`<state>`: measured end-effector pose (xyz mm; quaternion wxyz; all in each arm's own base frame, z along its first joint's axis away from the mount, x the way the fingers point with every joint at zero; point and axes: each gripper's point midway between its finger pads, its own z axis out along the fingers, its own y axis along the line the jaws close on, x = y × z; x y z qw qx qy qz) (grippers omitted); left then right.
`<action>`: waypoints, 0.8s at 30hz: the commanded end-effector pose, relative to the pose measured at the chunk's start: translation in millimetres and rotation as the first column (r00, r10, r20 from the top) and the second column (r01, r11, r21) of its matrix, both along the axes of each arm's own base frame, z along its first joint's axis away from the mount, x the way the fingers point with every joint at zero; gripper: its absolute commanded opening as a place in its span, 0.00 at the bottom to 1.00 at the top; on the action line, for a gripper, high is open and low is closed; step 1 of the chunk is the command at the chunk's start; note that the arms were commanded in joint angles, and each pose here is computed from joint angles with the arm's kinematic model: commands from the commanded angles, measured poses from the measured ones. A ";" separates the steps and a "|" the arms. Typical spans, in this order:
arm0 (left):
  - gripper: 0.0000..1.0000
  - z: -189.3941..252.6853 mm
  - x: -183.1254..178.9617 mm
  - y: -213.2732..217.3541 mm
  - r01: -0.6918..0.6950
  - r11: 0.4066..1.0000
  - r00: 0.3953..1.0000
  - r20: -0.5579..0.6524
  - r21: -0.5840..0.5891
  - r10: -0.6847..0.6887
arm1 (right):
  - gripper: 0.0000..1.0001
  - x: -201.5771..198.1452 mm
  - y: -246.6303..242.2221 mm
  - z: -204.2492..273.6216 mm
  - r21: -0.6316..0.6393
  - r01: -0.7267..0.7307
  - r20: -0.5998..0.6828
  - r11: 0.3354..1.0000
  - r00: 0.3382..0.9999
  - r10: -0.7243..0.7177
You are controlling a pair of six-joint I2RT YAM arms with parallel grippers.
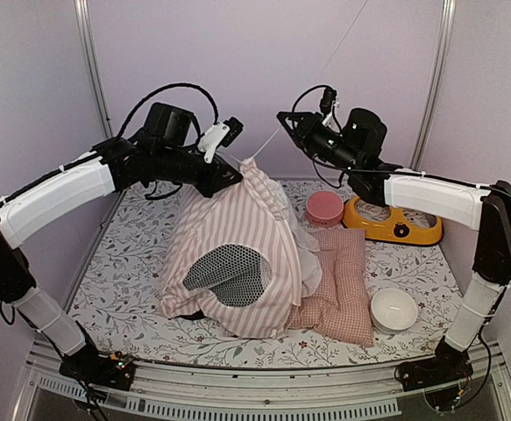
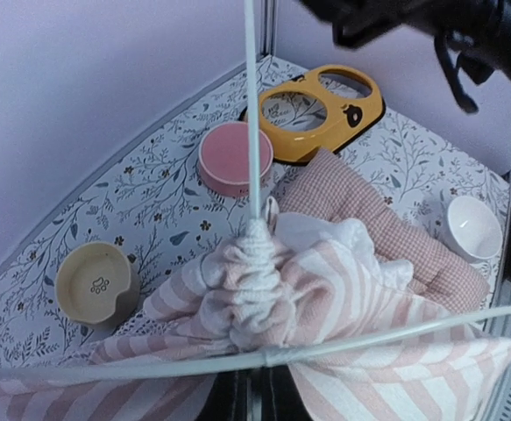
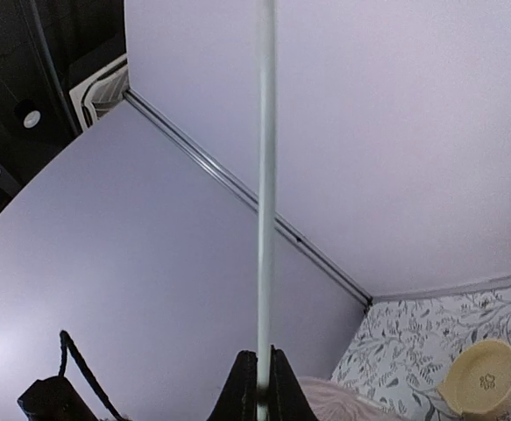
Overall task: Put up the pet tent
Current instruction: Adjust the tent pole of the tent.
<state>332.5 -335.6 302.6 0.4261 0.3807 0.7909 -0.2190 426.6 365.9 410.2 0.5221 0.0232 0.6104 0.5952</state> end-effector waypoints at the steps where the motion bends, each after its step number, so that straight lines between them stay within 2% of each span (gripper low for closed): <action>1: 0.00 87.3 3.3 -33.4 0.146 0.953 0.954 0.295 -0.267 -0.063 | 0.12 -92.4 86.2 -92.8 -0.189 -0.454 -0.221 0.871 0.884 0.413; 4: 0.00 81.3 3.2 -29.2 0.128 0.958 0.956 0.289 -0.258 -0.050 | 0.23 -97.7 89.4 -85.7 -0.184 -0.487 -0.204 0.854 0.869 0.451; 7: 0.00 79.8 5.8 -26.5 0.113 0.961 0.955 0.293 -0.252 -0.035 | 0.25 -103.1 91.7 -88.2 -0.176 -0.507 -0.219 0.844 0.856 0.468; 10: 0.00 78.1 7.5 -27.0 0.106 0.962 0.956 0.292 -0.251 -0.029 | 0.23 -101.7 84.7 -91.2 -0.175 -0.478 -0.230 0.861 0.870 0.436; 19: 0.00 66.2 11.7 -22.0 0.067 0.968 0.963 0.268 -0.243 0.000 | 0.42 -85.4 42.3 -76.8 -0.129 -0.364 -0.230 0.922 0.916 0.329; 24: 0.00 62.3 12.2 -19.7 0.055 0.970 0.966 0.259 -0.238 0.008 | 0.44 -81.5 30.1 -73.8 -0.134 -0.323 -0.223 0.937 0.931 0.289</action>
